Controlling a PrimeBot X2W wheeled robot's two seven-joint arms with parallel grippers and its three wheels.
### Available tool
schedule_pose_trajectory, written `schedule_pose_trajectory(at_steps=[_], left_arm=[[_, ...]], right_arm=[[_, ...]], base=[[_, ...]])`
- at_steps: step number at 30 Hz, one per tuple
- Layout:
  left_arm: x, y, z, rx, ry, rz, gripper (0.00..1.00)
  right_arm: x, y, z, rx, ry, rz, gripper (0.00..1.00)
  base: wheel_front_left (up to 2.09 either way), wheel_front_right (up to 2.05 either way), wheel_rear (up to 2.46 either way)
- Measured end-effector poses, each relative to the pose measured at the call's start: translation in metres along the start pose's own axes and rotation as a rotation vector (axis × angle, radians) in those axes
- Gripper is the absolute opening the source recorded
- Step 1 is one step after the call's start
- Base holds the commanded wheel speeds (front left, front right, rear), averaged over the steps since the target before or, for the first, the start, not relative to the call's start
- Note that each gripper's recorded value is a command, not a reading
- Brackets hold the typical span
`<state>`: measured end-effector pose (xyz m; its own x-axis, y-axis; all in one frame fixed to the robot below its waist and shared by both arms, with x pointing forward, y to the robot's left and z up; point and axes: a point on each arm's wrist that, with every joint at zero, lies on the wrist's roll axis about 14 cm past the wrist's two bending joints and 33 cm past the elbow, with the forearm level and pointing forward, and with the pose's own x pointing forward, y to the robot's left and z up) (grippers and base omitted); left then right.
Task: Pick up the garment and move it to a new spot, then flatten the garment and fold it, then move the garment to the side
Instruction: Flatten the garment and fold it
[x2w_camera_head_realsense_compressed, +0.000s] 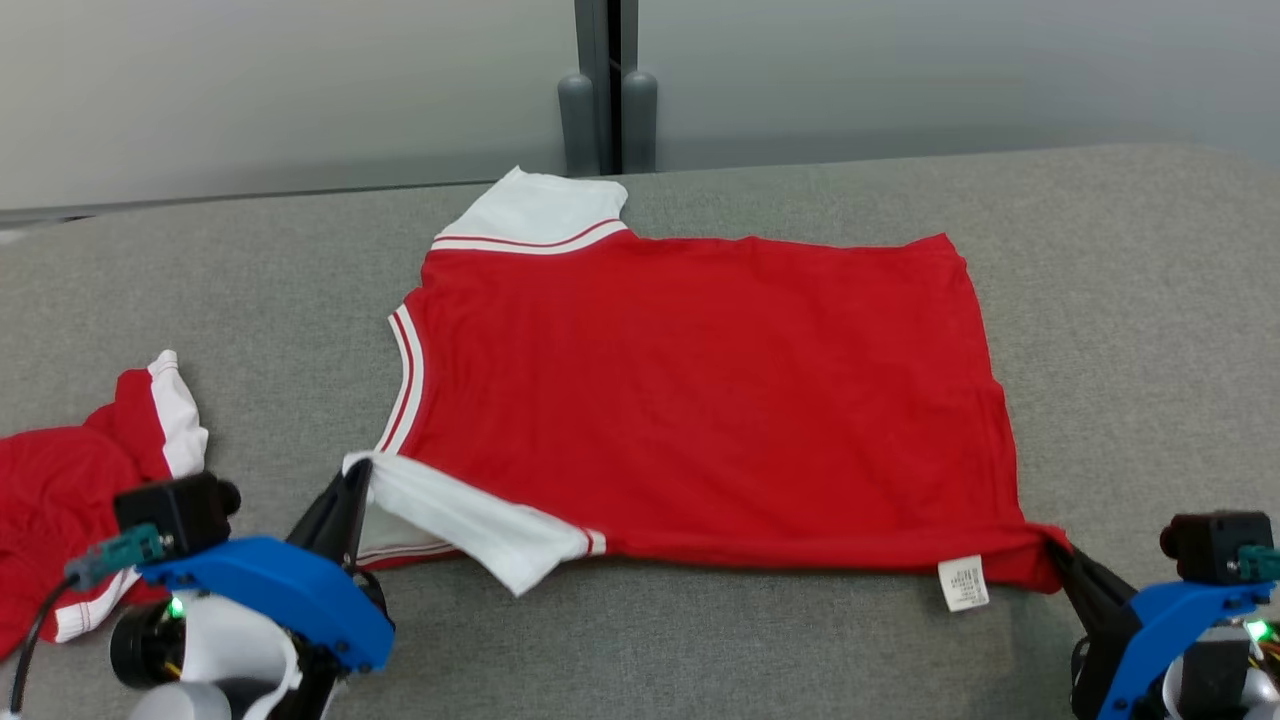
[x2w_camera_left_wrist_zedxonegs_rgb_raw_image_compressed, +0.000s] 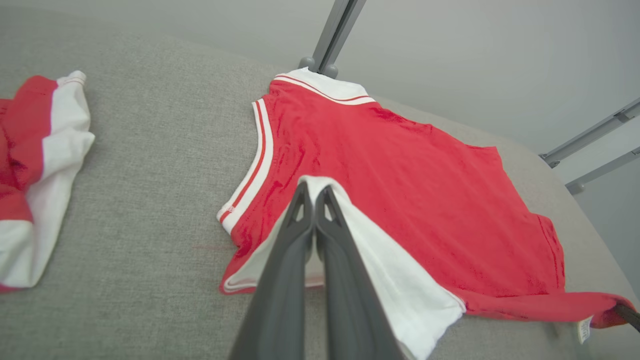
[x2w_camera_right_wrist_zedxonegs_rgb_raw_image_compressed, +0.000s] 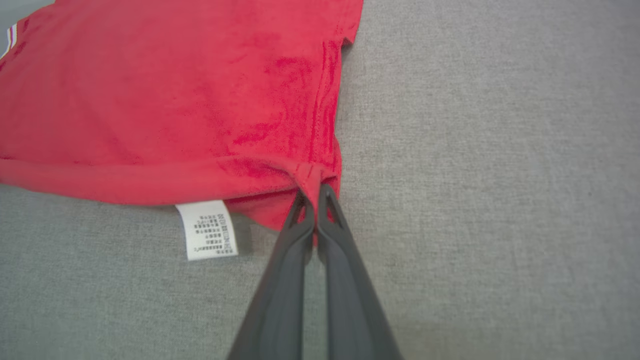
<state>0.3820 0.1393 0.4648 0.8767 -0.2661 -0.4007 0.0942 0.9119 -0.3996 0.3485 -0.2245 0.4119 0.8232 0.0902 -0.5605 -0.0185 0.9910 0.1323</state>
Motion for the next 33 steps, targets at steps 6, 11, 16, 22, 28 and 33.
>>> schedule_pose_trajectory(at_steps=[6,11,16,22,28,33], left_arm=[[0.041,0.008,0.015,0.047,0.003,-0.019,0.00],[0.067,0.006,0.016,0.089,-0.001,-0.042,0.26],[0.081,0.008,0.018,0.117,-0.065,-0.038,1.00],[0.073,0.013,0.031,0.168,-0.236,0.006,1.00],[0.045,0.016,0.044,0.280,-0.396,0.059,1.00],[0.023,0.019,0.034,0.307,-0.403,0.086,1.00]], right_arm=[[0.028,0.001,0.023,-0.005,-0.035,0.013,0.00],[0.047,0.004,0.028,0.009,-0.058,0.022,0.29],[0.056,0.009,0.032,0.020,-0.132,0.033,1.00],[0.045,0.015,0.068,-0.027,-0.372,0.034,1.00],[0.011,0.025,0.096,-0.094,-0.574,0.015,1.00],[-0.010,0.032,0.094,-0.103,-0.607,0.010,1.00]], base=[[0.00,0.00,0.00],[0.00,0.00,0.00],[0.00,0.00,0.00],[0.00,0.00,0.00],[0.00,0.00,0.00],[0.00,0.00,0.00]])
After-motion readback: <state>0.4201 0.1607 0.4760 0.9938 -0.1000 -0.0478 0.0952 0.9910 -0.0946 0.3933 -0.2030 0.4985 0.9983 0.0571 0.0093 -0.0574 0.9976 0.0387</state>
